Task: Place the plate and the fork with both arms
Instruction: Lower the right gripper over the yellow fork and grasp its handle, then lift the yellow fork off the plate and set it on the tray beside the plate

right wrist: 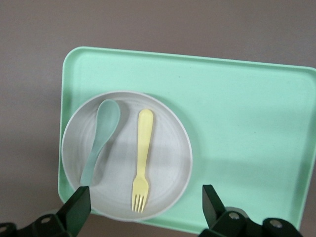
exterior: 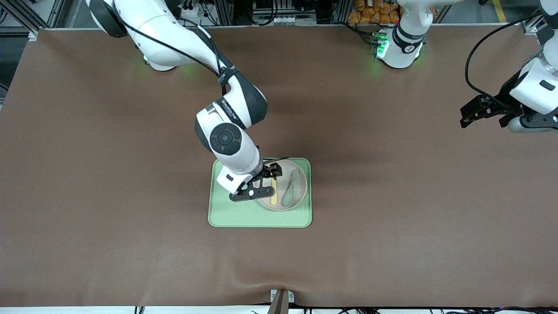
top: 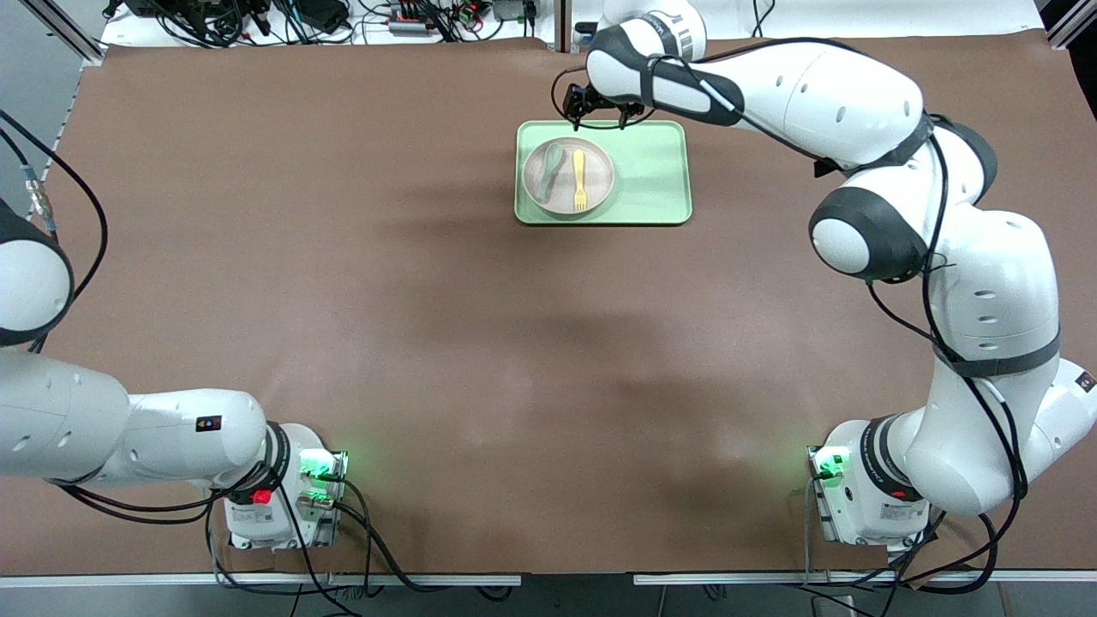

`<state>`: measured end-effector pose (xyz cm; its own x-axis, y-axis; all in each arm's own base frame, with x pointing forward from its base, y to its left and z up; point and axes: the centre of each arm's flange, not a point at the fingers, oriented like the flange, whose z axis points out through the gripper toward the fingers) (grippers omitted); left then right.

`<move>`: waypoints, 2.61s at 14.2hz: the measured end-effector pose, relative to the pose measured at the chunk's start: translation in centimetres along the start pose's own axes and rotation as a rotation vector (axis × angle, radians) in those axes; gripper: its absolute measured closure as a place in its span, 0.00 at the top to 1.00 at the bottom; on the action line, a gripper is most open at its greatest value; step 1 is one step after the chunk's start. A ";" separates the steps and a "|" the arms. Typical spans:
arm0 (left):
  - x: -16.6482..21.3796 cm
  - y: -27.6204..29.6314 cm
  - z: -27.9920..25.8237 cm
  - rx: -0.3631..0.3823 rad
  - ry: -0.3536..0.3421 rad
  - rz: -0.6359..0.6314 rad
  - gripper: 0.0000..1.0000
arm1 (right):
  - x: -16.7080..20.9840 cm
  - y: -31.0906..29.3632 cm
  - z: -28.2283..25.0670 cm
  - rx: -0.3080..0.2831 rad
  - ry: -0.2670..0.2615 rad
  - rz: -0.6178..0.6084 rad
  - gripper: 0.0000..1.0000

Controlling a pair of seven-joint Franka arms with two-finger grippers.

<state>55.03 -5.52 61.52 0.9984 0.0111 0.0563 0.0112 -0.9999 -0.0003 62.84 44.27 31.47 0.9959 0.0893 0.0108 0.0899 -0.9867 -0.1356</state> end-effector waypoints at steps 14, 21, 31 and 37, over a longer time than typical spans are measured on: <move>1.2 -0.2 1.0 -0.004 -0.014 0.006 1.00 | -1.8 -2.3 9.5 -0.079 0.019 0.023 0.59; 1.3 -0.1 0.8 -0.005 -0.010 0.006 1.00 | -2.7 -2.9 11.3 -0.103 0.013 0.002 0.55; 1.3 -0.2 0.7 -0.005 -0.008 0.005 1.00 | -3.1 -3.1 12.4 -0.120 0.007 -0.013 0.30; 1.3 -0.2 0.7 -0.005 -0.008 0.005 1.00 | -2.6 -3.3 11.2 -0.118 0.017 0.014 0.14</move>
<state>56.36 -5.31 60.86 0.9988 0.0063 0.0483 0.0061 -1.0000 0.0041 59.98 48.83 20.78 0.9969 0.0737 0.0262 0.0742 -0.9971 -0.0187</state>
